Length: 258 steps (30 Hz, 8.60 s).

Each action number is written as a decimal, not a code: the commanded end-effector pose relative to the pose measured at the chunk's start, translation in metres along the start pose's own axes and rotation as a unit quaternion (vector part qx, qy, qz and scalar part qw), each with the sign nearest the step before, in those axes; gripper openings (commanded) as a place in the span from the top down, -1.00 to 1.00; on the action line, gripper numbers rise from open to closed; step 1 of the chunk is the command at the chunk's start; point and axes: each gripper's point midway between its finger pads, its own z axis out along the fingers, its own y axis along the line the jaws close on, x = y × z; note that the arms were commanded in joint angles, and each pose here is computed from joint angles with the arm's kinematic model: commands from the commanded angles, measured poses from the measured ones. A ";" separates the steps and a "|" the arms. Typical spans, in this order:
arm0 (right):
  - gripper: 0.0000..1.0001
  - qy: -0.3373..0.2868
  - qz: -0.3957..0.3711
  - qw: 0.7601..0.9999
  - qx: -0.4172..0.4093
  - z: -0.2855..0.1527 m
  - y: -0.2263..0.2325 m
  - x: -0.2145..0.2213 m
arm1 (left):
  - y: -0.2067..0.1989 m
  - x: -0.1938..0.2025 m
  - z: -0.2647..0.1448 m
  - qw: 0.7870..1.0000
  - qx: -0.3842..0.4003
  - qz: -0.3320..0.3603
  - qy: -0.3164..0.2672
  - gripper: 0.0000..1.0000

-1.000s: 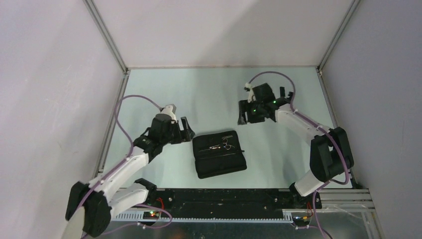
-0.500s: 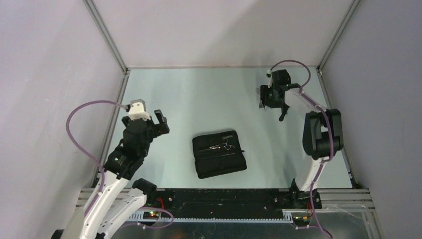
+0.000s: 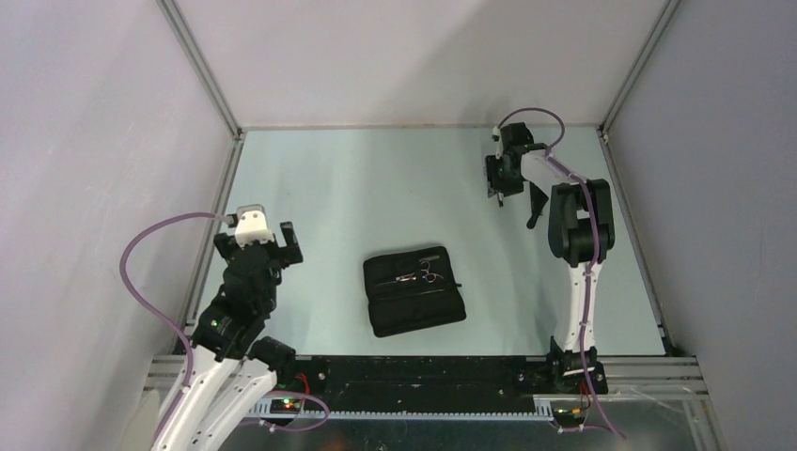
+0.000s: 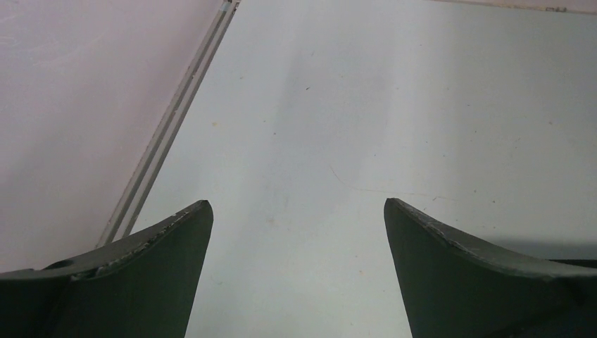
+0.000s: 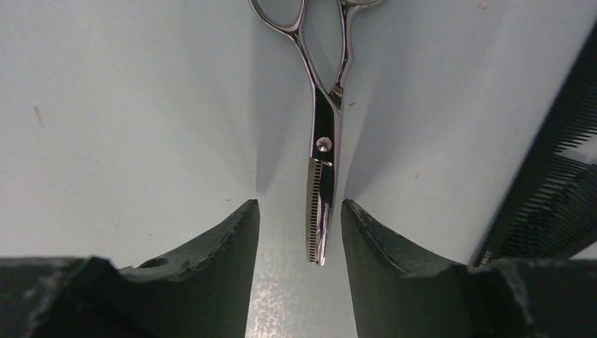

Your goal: Sort the hair-cutting tools

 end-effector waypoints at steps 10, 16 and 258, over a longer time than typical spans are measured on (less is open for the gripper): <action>0.59 0.059 -0.014 0.998 0.011 0.011 -0.002 0.025 | 0.003 -0.009 0.005 1.000 -0.007 -0.002 -0.024 -0.93; 1.00 0.077 -0.031 0.996 0.031 -0.008 0.004 0.043 | 0.000 -0.010 0.002 0.999 0.009 -0.012 -0.030 -0.92; 1.00 -0.316 0.212 0.779 -0.498 -0.291 0.220 0.067 | -0.321 0.004 -0.084 0.871 0.457 -0.060 0.168 -0.16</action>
